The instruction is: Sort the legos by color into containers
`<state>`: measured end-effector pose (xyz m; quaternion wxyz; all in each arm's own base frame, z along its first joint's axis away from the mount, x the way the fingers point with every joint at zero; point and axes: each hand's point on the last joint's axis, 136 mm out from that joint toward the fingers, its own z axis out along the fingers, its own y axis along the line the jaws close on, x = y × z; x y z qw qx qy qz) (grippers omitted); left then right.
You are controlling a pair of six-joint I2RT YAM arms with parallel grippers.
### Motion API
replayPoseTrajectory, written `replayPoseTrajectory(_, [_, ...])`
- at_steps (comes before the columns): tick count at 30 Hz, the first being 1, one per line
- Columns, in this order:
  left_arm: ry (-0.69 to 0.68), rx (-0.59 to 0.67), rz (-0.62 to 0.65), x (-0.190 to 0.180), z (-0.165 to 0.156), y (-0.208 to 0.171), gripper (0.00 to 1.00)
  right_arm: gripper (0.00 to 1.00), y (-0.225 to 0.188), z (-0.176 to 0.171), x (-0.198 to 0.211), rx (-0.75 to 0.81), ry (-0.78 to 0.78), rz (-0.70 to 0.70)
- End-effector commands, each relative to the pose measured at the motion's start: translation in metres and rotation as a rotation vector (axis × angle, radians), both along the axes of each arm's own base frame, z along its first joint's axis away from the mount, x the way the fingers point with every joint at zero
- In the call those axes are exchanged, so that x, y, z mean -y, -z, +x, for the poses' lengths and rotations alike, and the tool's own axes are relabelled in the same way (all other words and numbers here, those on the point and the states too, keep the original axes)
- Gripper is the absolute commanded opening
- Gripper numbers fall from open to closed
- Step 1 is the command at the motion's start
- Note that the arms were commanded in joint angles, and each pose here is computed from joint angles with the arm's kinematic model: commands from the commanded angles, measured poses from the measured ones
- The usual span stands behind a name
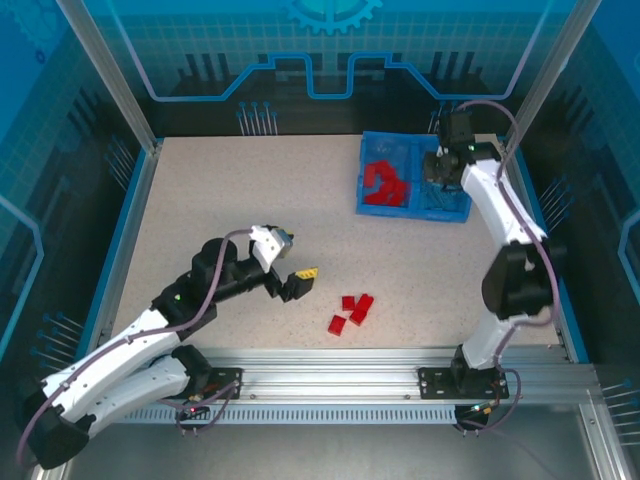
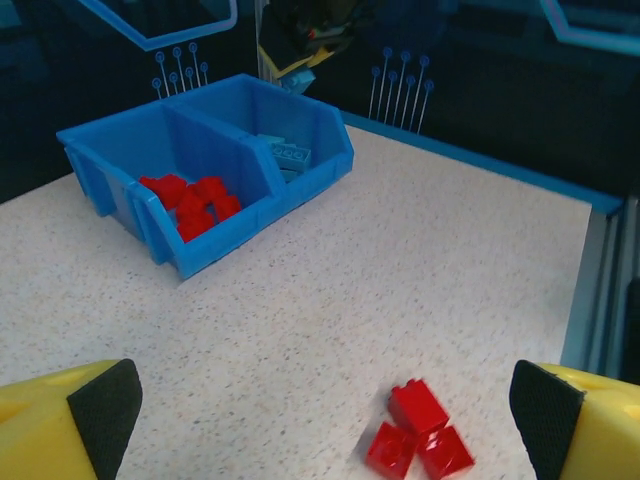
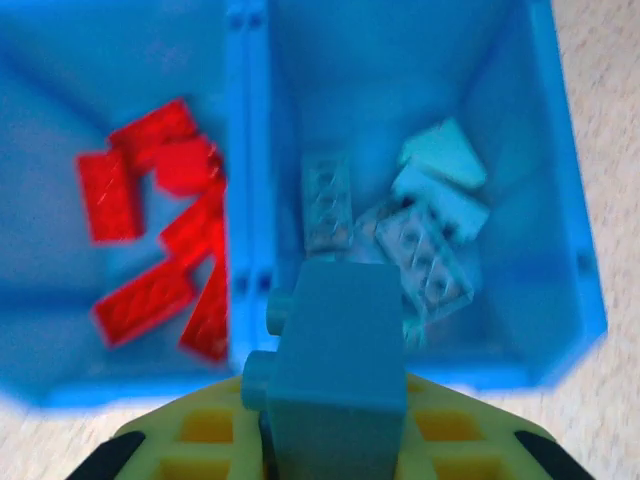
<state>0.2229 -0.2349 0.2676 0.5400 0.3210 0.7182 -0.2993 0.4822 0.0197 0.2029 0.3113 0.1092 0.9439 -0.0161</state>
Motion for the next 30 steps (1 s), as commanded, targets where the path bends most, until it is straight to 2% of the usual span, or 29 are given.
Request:
replayPoseTrajectory(1, [-0.070, -0.106, -0.115, -0.001, 0.005, -0.014, 0.99, 0.20, 0.028, 0.040, 0.023, -0.037, 0.047, -0.069])
replayPoseTrajectory(5, [-0.167, -0.227, -0.096, -0.013, 0.009, -0.003, 0.99, 0.25, 0.056, 0.079, 0.047, -0.082, 0.119, -0.106])
replayPoseTrajectory(8, [-0.178, -0.311, -0.022, -0.014, 0.006, 0.010, 0.99, 0.39, 0.074, 0.101, 0.055, -0.105, 0.111, -0.149])
replayPoseTrajectory(11, [-0.170, -0.338, 0.010, -0.011, 0.006, 0.019, 0.99, 0.48, 0.072, 0.110, 0.060, -0.112, 0.112, -0.131])
replayPoseTrajectory(15, [-0.168, -0.346, 0.029, -0.004, 0.012, 0.027, 0.99, 0.49, 0.052, 0.101, 0.054, -0.097, 0.096, -0.101])
replayPoseTrajectory(22, [-0.106, -0.431, 0.159, 0.044, 0.000, 0.065, 0.99, 0.51, 0.037, 0.039, 0.032, -0.098, 0.060, 0.006])
replayPoseTrajectory(26, [-0.104, -0.531, 0.219, 0.069, -0.010, 0.096, 0.99, 0.59, 0.025, -0.011, 0.016, -0.102, 0.018, 0.078])
replayPoseTrajectory(30, [-0.116, -0.604, 0.275, 0.086, -0.022, 0.123, 0.99, 0.66, 0.007, -0.070, -0.017, -0.107, -0.089, 0.140])
